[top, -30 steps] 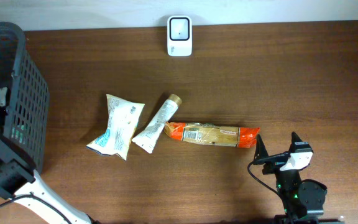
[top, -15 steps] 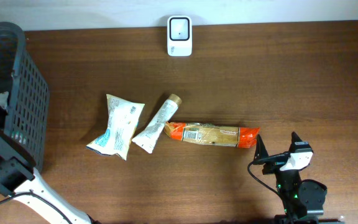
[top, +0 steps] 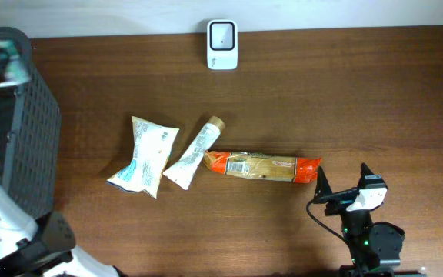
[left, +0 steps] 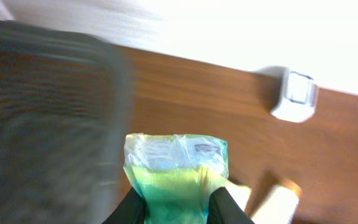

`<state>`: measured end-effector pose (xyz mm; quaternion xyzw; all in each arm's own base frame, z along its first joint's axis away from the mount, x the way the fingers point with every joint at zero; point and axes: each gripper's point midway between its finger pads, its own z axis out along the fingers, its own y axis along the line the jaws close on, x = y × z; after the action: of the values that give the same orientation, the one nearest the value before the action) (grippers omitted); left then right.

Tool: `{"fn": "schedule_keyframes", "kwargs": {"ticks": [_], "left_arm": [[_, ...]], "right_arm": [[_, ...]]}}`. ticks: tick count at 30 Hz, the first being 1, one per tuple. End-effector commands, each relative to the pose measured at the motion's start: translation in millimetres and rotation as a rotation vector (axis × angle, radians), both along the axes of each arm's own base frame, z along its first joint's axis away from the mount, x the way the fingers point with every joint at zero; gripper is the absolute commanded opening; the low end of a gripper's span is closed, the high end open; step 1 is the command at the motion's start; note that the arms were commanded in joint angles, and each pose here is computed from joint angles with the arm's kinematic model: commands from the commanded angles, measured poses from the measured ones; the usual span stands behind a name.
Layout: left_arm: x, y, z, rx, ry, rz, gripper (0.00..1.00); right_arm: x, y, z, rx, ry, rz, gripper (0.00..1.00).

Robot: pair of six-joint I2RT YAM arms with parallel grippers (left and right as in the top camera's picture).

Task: Scan the item barcode
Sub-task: 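Place the green packet on the pouch and withdraw the left gripper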

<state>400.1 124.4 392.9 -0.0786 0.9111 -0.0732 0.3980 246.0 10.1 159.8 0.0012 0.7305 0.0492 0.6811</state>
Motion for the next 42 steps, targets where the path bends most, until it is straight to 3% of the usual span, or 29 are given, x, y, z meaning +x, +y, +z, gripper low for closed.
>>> {"fn": "schedule_keyframes", "kwargs": {"ticks": [1, 7, 13, 16, 19, 21, 22, 25, 28, 33, 39, 42], "left_arm": [[11, -74, -46, -0.038, 0.17, -0.191, 0.05], [2, -172, -160, 0.02, 0.487, -0.431, 0.08], [-18, -221, -264, 0.008, 0.632, -0.522, 0.11], [-31, -237, -282, 0.013, 0.672, -0.556, 0.15], [-37, -248, -286, 0.046, 0.681, -0.584, 0.43], [-35, -241, -288, 0.109, 0.683, -0.565, 0.88], [-34, -239, -286, 0.112, 0.68, -0.557, 0.99], [-22, -236, -258, 0.109, 0.615, -0.538, 0.99], [1, -225, -185, 0.164, 0.412, -0.487, 0.99], [6, -118, -62, 0.393, 0.119, -0.095, 0.99], [-22, 9, -38, 0.389, 0.101, 0.271, 0.99], [-28, 35, -36, 0.328, 0.082, 0.325, 0.99]], "right_arm": [[0, -1, -2, -0.004, 0.003, -0.003, 0.99], [0, -1, -2, -0.004, 0.003, -0.003, 0.99], [0, -1, -2, -0.004, 0.003, -0.003, 0.99], [0, -1, -2, -0.004, 0.003, -0.003, 0.99], [0, -1, -2, -0.004, 0.003, -0.003, 0.99], [0, -1, -2, -0.004, 0.003, -0.003, 0.99], [0, -1, -2, -0.004, 0.003, -0.003, 0.98], [0, -1, -2, -0.004, 0.003, -0.003, 0.99], [0, -1, -2, -0.004, 0.003, -0.003, 0.99], [0, -1, -2, -0.004, 0.003, -0.003, 0.99], [0, -1, -2, -0.004, 0.003, -0.003, 0.99], [0, -1, -2, -0.004, 0.003, -0.003, 0.99]]}}
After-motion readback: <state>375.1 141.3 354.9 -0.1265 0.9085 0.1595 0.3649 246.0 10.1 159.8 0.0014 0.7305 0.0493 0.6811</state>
